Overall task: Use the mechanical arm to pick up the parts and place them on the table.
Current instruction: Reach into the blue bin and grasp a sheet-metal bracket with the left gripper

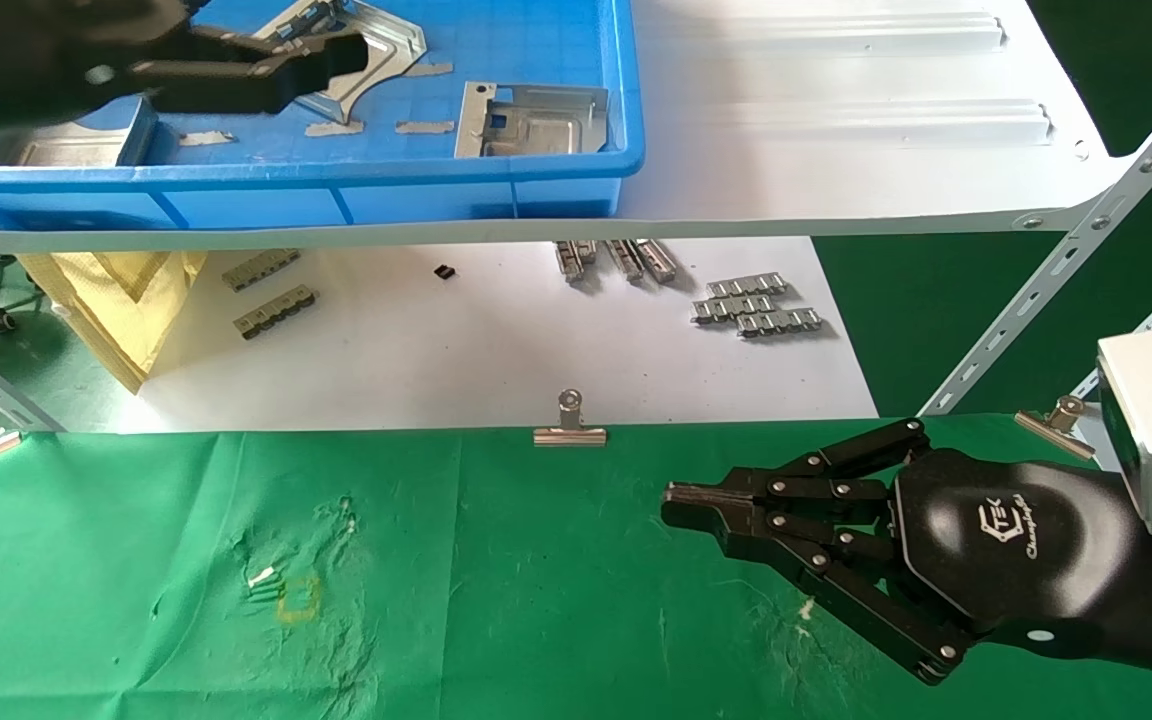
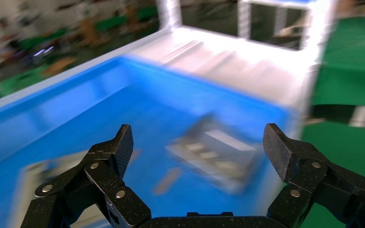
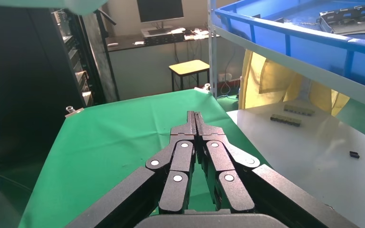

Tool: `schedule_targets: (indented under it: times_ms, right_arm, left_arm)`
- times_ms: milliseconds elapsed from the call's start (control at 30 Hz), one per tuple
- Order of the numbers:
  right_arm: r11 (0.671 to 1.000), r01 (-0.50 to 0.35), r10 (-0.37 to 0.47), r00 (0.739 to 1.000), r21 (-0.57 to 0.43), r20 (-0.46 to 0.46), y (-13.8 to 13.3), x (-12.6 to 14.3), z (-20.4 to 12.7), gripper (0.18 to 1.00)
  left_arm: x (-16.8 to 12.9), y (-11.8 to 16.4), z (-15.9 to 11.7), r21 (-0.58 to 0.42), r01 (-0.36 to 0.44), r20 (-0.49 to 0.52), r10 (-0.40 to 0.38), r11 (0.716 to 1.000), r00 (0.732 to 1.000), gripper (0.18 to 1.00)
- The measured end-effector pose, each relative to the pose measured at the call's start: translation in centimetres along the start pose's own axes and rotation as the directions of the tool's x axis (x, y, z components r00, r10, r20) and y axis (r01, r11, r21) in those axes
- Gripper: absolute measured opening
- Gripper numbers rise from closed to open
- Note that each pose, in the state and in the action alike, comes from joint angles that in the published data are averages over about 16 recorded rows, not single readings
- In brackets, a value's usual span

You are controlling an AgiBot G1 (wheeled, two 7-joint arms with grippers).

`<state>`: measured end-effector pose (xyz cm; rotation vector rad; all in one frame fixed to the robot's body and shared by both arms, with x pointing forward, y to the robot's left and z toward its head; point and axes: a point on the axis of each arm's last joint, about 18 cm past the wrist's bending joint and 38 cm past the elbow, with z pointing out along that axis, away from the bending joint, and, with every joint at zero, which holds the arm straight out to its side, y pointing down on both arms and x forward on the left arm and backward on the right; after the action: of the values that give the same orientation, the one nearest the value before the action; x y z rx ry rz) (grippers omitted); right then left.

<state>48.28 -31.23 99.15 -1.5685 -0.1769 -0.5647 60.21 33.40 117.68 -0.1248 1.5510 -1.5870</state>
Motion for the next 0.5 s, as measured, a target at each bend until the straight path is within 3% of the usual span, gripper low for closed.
schedule_targets:
  times_ms: [233, 500]
  right_arm:
    - [1.0, 0.0, 0.0, 1.0, 0.0, 0.0, 0.0, 0.0, 0.0, 0.193]
    - [1.0, 0.0, 0.0, 1.0, 0.0, 0.0, 0.0, 0.0, 0.0, 0.193]
  left_arm:
    - [-4.9, 1.0, 3.0, -0.078, 0.055, 0.21, -0.038, 0.995, 0.977, 1.001]
    - [-7.1, 2.5, 4.8, -0.126, 0.102, 0.35, -0.052, 0.987, 0.935, 0.995]
